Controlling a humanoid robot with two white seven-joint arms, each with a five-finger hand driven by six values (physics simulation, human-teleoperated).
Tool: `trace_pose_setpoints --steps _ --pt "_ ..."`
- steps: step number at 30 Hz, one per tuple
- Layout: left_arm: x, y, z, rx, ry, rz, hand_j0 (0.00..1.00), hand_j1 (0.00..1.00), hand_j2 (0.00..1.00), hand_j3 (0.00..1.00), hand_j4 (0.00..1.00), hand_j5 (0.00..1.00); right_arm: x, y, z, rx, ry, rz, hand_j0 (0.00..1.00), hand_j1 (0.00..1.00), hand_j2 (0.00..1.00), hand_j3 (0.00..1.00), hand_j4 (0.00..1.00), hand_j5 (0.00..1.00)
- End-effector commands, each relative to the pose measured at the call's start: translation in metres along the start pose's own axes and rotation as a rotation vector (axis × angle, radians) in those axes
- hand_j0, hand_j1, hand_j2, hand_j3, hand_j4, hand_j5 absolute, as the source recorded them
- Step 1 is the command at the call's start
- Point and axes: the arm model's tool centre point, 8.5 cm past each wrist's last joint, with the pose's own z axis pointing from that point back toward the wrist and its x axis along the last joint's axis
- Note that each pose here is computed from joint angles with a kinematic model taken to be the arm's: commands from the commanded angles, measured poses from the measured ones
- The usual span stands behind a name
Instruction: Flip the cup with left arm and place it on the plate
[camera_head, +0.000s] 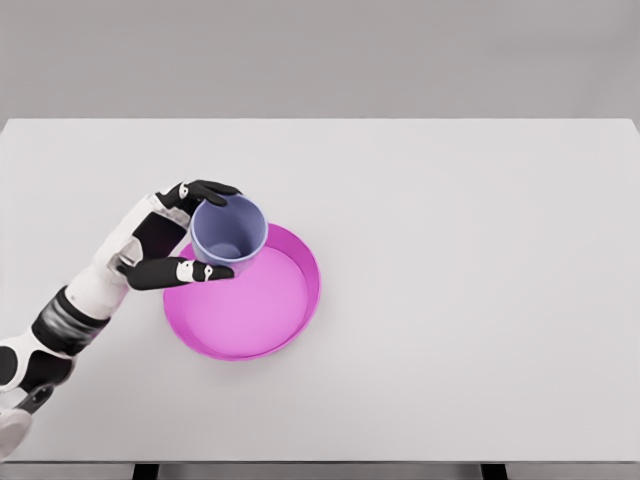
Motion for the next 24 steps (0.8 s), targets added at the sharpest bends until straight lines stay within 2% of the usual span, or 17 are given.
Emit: trace_pose_setpoints --steps 1,4,7,24 --pt "-0.007 -0.004 0.003 0.025 0.017 0.08 0.55 0.55 0.55 0.55 0.55 0.55 0.0 0.0 0.0 0.0 0.0 0.0 1.0 1.0 1.0 1.0 1.0 1.0" --pt "-0.015 -0.01 0.005 0.027 0.05 0.119 0.56 0.56 0.56 0.56 0.56 0.56 -0.001 0.0 0.0 0.0 0.002 0.0 1.0 1.0 1.0 1.0 1.0 1.0" --pt "-0.026 -0.016 0.008 0.066 0.098 0.194 0.55 0.55 0.55 0.55 0.55 0.55 0.0 0.0 0.0 0.0 0.0 0.0 1.0 1.0 1.0 1.0 1.0 1.0" --pt "-0.028 -0.013 -0.002 0.036 0.122 0.177 0.59 0.59 0.59 0.59 0.59 0.59 0.0 0.0 0.0 0.0 0.0 0.0 1.0 1.0 1.0 1.0 1.0 1.0"
